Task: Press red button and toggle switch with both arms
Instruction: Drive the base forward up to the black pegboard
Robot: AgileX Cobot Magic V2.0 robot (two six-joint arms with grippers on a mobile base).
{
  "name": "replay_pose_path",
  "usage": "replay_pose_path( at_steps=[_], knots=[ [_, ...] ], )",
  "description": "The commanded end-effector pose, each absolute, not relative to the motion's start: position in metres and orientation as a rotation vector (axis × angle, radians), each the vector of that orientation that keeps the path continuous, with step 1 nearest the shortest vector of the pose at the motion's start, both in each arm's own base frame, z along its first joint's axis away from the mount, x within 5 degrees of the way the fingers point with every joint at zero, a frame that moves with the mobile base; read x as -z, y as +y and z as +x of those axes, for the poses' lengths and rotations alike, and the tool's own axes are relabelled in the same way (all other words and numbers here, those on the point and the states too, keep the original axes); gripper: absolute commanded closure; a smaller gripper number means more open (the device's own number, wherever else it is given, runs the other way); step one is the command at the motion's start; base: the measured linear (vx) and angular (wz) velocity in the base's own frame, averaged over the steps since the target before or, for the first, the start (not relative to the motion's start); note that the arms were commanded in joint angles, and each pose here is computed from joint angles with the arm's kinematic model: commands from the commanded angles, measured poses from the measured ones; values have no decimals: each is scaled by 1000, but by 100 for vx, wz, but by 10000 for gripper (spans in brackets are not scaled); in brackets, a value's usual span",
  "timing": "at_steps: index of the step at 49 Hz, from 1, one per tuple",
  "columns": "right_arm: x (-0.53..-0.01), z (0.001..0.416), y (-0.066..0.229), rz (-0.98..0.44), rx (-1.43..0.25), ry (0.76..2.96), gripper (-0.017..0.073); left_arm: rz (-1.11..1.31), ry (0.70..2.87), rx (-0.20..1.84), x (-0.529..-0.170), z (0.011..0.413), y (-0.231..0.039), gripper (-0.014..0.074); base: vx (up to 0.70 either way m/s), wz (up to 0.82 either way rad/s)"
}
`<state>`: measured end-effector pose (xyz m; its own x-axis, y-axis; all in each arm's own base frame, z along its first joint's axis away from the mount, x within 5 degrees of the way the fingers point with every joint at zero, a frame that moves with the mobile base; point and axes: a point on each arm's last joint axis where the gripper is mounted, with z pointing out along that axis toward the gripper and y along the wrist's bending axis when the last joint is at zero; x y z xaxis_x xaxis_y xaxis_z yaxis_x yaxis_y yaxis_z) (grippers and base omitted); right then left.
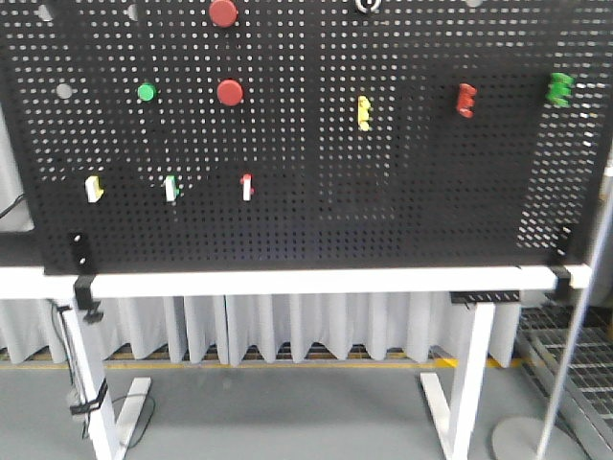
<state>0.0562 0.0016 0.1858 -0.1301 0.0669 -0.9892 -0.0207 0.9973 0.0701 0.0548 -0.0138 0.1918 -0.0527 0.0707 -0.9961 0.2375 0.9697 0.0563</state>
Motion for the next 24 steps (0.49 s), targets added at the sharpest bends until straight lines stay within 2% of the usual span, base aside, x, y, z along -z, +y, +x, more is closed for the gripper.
replay_pose_path(
  at_steps=[1, 24],
  knots=[
    [-190, 56, 1, 28, -63, 1617, 562, 215, 1560, 141, -189, 55, -13, 591, 49, 5],
    [-190, 56, 1, 29, -62, 1620, 562, 215, 1560, 141, -189, 55, -13, 591, 46, 7]
  ],
)
